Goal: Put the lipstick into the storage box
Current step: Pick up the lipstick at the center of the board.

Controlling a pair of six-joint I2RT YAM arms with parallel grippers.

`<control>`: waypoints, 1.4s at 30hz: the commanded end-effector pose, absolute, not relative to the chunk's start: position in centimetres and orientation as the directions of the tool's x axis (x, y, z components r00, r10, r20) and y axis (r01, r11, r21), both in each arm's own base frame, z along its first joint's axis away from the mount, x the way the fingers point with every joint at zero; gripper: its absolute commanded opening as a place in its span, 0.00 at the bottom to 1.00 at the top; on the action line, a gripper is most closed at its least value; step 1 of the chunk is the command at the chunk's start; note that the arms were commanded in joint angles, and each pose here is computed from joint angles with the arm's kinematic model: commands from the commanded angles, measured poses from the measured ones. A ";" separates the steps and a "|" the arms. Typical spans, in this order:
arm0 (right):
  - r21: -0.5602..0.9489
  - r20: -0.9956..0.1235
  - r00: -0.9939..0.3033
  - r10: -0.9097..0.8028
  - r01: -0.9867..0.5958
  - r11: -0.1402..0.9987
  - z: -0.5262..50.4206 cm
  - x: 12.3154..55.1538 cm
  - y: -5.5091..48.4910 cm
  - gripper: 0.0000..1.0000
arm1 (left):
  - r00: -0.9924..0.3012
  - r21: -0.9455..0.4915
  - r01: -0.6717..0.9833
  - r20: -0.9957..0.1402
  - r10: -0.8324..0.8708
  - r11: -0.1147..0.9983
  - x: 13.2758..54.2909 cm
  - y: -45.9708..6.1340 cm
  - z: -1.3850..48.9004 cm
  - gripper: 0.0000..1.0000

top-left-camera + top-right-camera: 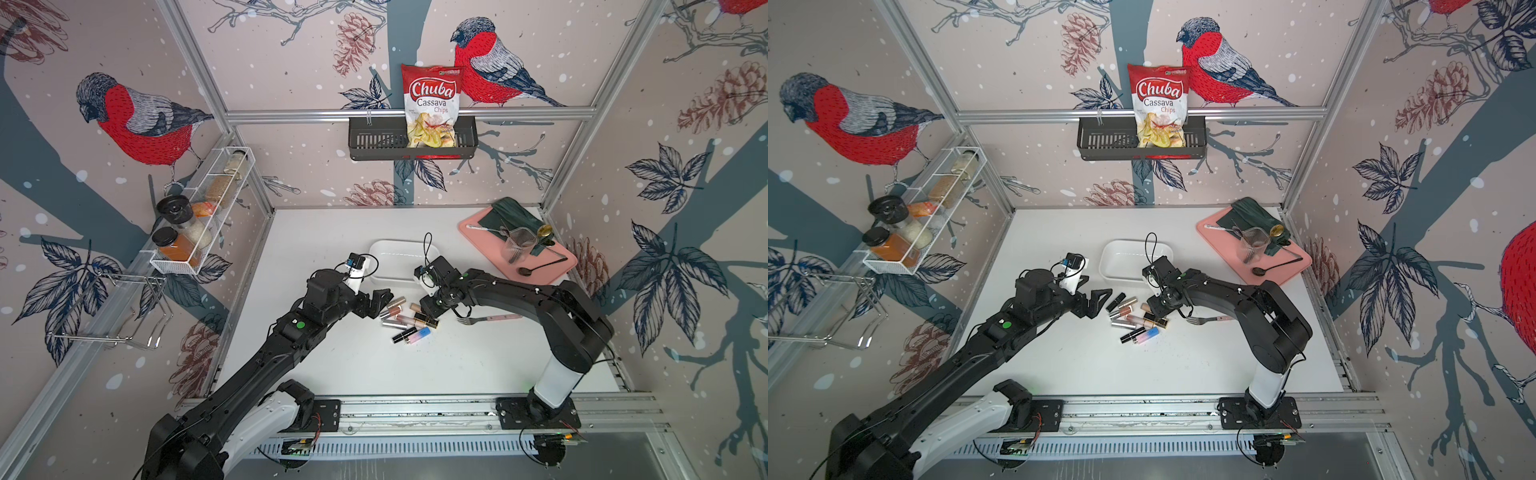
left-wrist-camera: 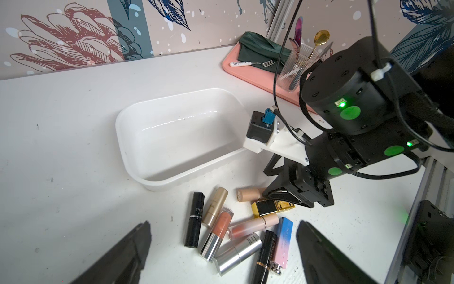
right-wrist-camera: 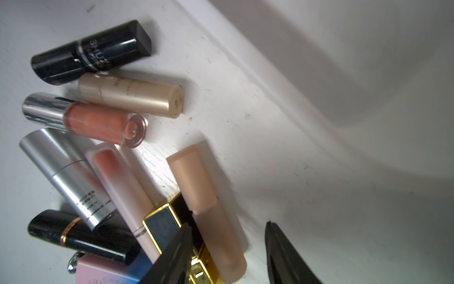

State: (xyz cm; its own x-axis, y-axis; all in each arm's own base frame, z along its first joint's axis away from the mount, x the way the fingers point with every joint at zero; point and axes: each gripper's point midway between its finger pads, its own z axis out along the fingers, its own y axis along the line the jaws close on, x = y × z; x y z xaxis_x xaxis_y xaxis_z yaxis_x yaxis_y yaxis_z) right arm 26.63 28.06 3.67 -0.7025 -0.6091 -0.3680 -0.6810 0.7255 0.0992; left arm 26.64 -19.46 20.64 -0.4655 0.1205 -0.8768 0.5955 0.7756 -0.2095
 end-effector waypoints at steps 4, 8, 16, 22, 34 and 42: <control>0.073 -0.364 -0.695 -0.620 -0.685 0.725 3.1 27.2 28.1 0.51 | -0.461 -0.200 0.601 -0.878 0.131 0.774 26.6 -19.5 20.7 0.96; 0.062 -0.358 -0.697 -0.621 -0.682 0.729 2.8 27.3 27.9 0.51 | -0.462 -0.200 0.602 -0.877 0.132 0.773 26.6 -19.5 20.6 0.96; 0.054 -0.349 -0.707 -0.615 -0.671 0.740 2.4 27.8 27.6 0.49 | -0.460 -0.202 0.604 -0.878 0.131 0.771 26.5 -19.5 20.7 0.96; 0.069 -0.344 -0.715 -0.609 -0.666 0.743 2.0 28.1 27.8 0.47 | -0.461 -0.202 0.603 -0.878 0.131 0.772 26.5 -19.5 20.7 0.96; 0.050 -0.339 -0.704 -0.624 -0.675 0.736 1.5 28.0 27.9 0.23 | -0.462 -0.200 0.600 -0.877 0.131 0.775 26.6 -19.5 20.6 0.96; 0.012 -0.364 -0.660 -0.658 -0.709 0.705 2.7 27.7 28.4 0.17 | -0.464 -0.198 0.598 -0.876 0.134 0.776 26.6 -19.4 20.5 0.96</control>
State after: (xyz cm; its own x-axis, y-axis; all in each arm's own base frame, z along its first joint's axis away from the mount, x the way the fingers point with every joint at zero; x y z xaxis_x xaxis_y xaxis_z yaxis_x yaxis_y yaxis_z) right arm 27.70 28.21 2.00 -0.6774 -0.6473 -0.3495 -0.6957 0.7181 0.0181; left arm 26.69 -19.40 20.63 -0.4650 0.1203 -0.8771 0.5925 0.7784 -0.2074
